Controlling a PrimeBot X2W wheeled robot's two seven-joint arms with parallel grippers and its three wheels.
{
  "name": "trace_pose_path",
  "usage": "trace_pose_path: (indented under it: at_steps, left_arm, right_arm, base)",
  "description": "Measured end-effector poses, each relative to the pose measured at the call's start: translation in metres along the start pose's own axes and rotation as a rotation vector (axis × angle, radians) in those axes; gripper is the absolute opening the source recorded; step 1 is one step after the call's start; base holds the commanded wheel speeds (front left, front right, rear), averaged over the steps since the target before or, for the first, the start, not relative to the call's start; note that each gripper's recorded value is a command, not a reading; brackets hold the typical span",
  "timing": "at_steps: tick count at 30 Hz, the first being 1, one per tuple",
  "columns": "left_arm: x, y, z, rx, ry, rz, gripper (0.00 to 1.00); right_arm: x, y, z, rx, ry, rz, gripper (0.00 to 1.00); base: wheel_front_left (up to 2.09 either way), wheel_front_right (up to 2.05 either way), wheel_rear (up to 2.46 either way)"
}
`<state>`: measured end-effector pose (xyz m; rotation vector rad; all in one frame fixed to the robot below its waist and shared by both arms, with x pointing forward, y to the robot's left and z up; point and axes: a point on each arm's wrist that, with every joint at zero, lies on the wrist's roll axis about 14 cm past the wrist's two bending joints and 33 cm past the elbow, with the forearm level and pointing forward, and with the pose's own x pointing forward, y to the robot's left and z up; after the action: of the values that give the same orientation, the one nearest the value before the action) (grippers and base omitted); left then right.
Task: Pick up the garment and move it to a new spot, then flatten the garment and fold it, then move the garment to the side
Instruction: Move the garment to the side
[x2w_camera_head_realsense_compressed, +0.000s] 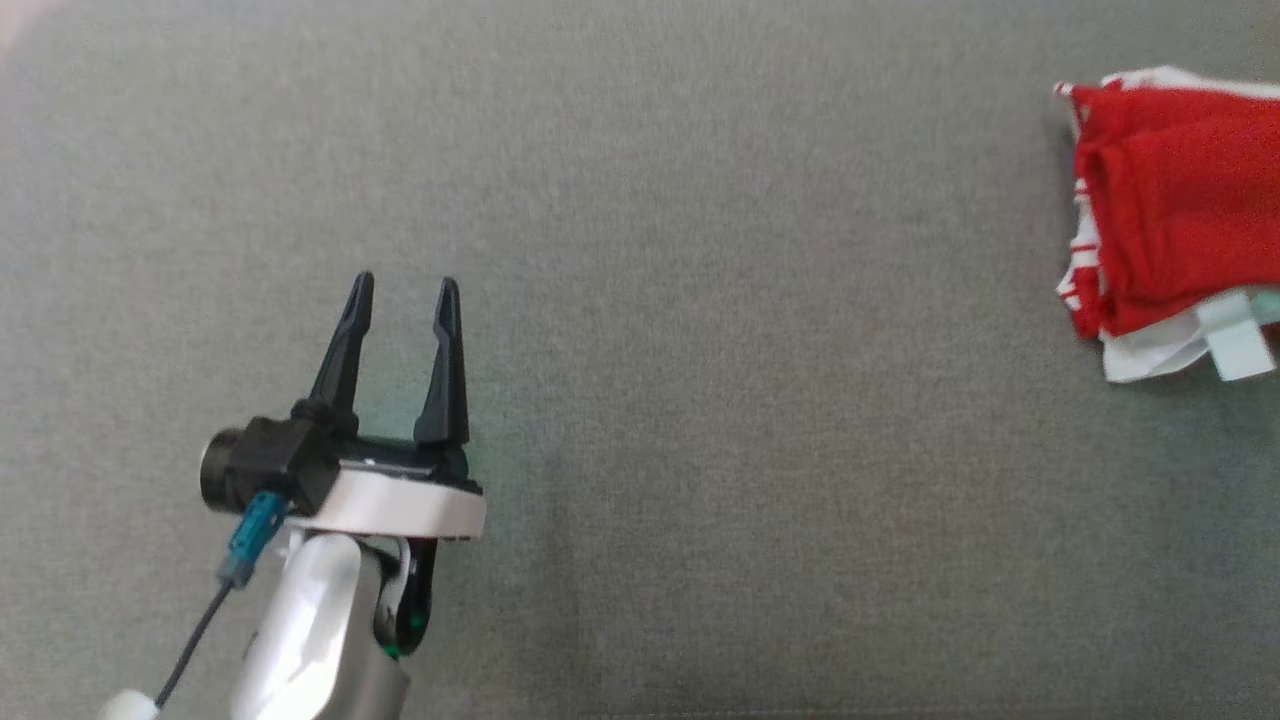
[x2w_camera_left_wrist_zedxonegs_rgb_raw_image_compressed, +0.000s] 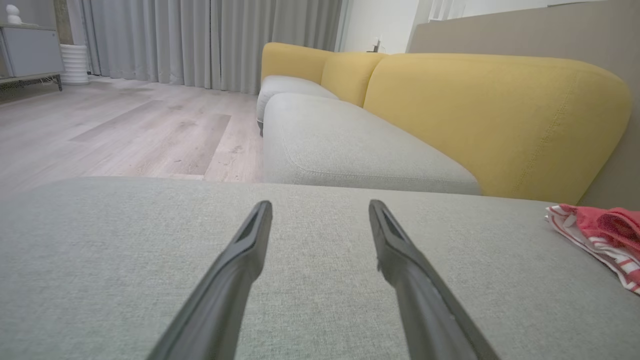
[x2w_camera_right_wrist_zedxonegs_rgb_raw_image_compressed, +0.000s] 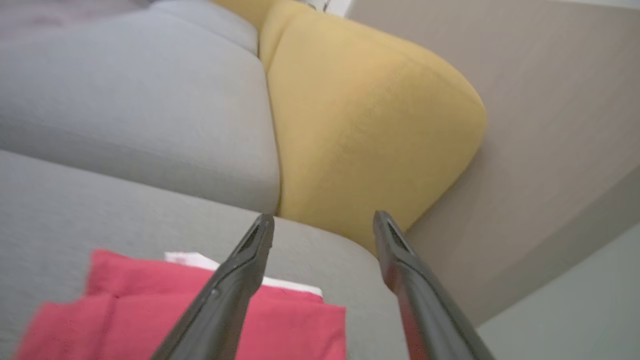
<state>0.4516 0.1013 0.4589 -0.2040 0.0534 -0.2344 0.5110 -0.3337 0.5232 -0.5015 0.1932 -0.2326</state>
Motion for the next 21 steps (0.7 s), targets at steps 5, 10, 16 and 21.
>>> trace_pose_path:
  at_steps: [5,10,16,21]
  left_arm:
    - [-0.018,-0.002,0.018,0.01,-0.04,0.02,1.0]
    - [-0.038,0.0,0.035,0.028,-0.081,0.053,1.0]
    - [-0.06,0.0,0.043,0.017,-0.104,0.075,1.0]
    - [-0.075,0.004,0.038,-0.003,-0.093,0.097,1.0]
  right_arm:
    - [-0.025,0.029,0.062,0.163,-0.216,0.061,1.0]
    - [-0.069,0.068,0.103,0.362,-0.399,0.168,1.0]
    - [-0.114,0.1,0.085,0.541,-0.401,0.248,1.0]
    - [-0.139,0.126,0.056,0.663,-0.323,0.313,1.0]
  base:
    - [0.0,0.0,0.0]
    - [0.0,0.0,0.0]
    - [0.0,0.0,0.0]
    - [0.0,0.0,0.0]
